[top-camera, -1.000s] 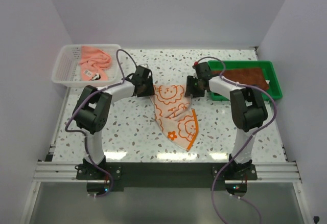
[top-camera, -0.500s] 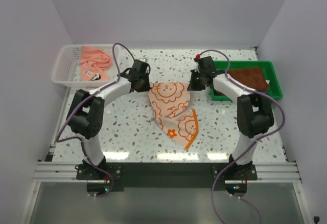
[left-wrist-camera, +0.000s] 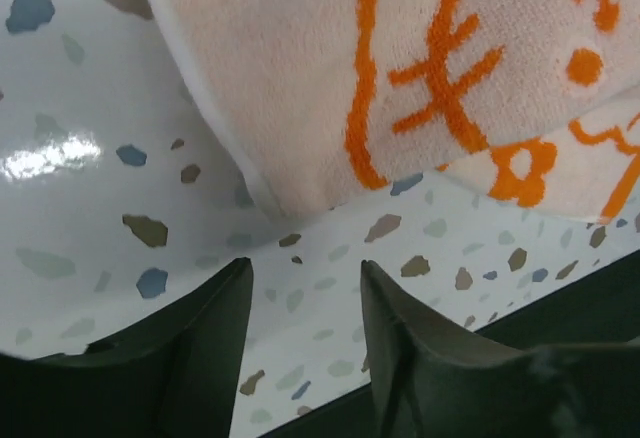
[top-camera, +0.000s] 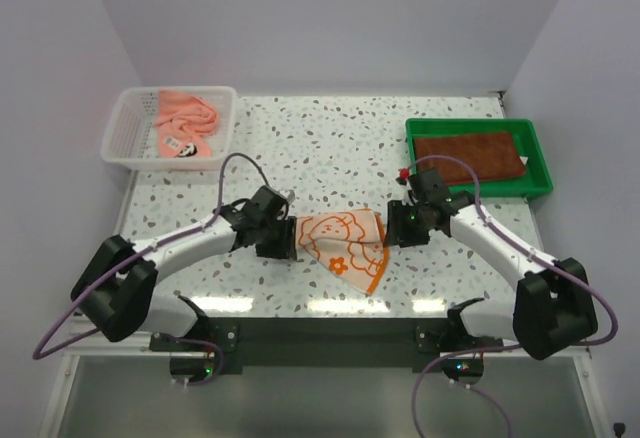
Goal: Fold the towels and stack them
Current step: Flatten out the crumpled towel
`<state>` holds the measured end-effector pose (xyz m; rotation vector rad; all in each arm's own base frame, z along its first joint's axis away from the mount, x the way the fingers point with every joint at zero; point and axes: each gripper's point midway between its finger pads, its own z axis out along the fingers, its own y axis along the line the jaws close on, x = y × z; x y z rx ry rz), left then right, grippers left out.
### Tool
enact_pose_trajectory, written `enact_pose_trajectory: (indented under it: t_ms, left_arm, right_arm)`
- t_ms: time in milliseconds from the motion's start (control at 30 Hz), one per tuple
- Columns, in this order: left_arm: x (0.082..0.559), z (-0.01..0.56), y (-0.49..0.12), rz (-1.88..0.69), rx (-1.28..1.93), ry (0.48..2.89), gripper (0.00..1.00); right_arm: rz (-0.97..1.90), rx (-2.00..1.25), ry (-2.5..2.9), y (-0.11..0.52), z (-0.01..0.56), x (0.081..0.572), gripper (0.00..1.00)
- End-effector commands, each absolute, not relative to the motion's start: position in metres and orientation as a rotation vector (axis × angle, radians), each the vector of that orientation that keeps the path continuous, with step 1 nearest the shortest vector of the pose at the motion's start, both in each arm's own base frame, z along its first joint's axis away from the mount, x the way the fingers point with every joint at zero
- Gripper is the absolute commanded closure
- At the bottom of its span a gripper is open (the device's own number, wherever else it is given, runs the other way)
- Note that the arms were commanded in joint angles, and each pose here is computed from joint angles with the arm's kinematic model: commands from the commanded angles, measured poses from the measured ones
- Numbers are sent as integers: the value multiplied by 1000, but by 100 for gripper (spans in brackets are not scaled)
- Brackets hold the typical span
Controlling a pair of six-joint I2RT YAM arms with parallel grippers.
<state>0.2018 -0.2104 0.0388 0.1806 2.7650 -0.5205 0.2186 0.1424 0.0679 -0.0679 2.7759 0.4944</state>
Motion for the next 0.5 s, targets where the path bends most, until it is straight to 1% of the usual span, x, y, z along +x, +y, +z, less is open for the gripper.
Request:
enact_pose_trajectory:
  t_ms: [0,33,67,133,233,400,467]
  left_arm:
    - [201,80,-216,-637,129,2650,45]
    - [205,85,-211,-607,120,2629,39]
    - [214,90,-205,-552,105,2596,37]
    - [227,103,-202,-523,111,2550,30]
    - [249,104,-196,-494,61,2525,25]
    - [282,89,-196,-554,-40,2534,27]
    - [292,91,-202,-579,-49,2526,28]
  right_arm:
    - [499,-158,2719,140,102,214,46]
    - [499,-175,2707,141,108,217,44]
    - [491,-210,2681,141,112,223,44]
    - [479,-227,2623,145,125,241,43]
    - [446,-236,2594,151,129,271,45]
    - [508,-154,2598,175,116,312,46]
    - [550,-116,2607,183,109,319,43]
